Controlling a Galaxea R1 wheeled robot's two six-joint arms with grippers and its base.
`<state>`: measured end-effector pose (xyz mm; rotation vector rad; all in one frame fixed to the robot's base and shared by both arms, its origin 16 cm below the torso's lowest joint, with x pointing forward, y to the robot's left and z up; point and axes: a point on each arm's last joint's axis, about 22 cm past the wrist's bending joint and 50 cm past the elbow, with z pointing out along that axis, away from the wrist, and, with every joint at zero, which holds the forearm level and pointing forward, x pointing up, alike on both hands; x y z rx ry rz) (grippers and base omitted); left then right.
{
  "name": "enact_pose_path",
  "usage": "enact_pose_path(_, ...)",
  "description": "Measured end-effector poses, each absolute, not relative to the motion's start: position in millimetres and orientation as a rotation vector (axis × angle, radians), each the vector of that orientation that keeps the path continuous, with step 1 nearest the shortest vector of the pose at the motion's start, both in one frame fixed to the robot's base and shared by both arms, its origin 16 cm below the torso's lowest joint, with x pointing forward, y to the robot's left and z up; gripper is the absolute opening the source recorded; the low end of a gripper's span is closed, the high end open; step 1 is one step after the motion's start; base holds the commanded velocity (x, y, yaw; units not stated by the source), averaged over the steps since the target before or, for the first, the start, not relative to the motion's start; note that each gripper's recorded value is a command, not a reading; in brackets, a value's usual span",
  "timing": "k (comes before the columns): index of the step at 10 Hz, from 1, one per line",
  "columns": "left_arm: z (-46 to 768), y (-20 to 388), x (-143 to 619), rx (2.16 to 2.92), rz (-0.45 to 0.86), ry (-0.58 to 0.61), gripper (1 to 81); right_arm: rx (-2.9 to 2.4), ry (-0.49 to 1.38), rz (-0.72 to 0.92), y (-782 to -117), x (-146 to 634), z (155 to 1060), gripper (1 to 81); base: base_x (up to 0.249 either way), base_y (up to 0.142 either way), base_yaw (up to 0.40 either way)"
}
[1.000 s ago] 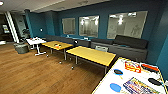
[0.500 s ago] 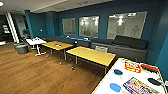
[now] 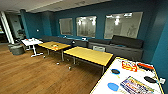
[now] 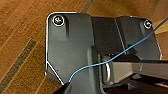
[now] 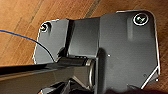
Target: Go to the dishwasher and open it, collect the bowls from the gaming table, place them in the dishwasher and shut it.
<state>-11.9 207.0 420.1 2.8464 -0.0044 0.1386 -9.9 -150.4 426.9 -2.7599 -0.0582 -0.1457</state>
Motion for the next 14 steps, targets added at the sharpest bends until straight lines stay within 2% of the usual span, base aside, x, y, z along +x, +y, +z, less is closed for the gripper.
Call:
enact_pose_path(3, 421.5, 210.6, 9.0, 2.849, 0.181, -0.008, 81.1, -2.757, -0.059, -0.127, -147.2, -15.3, 426.9, 81.1, 0.000, 0.000, -0.400)
enact_pose_path(9, 420.8, 208.5, 0.3, 2.847, 0.162, -0.006, 81.1, -2.758, -0.060, -0.129, -148.0, -13.0, 426.9, 81.1, 0.000, 0.000, -0.388)
enact_pose_path(14, 420.9, 208.9, 1.9, 2.848, 0.164, -0.006, 81.1, -2.758, -0.061, -0.131, -147.7, -12.8, 426.9, 81.1, 0.000, -0.015, -0.223)
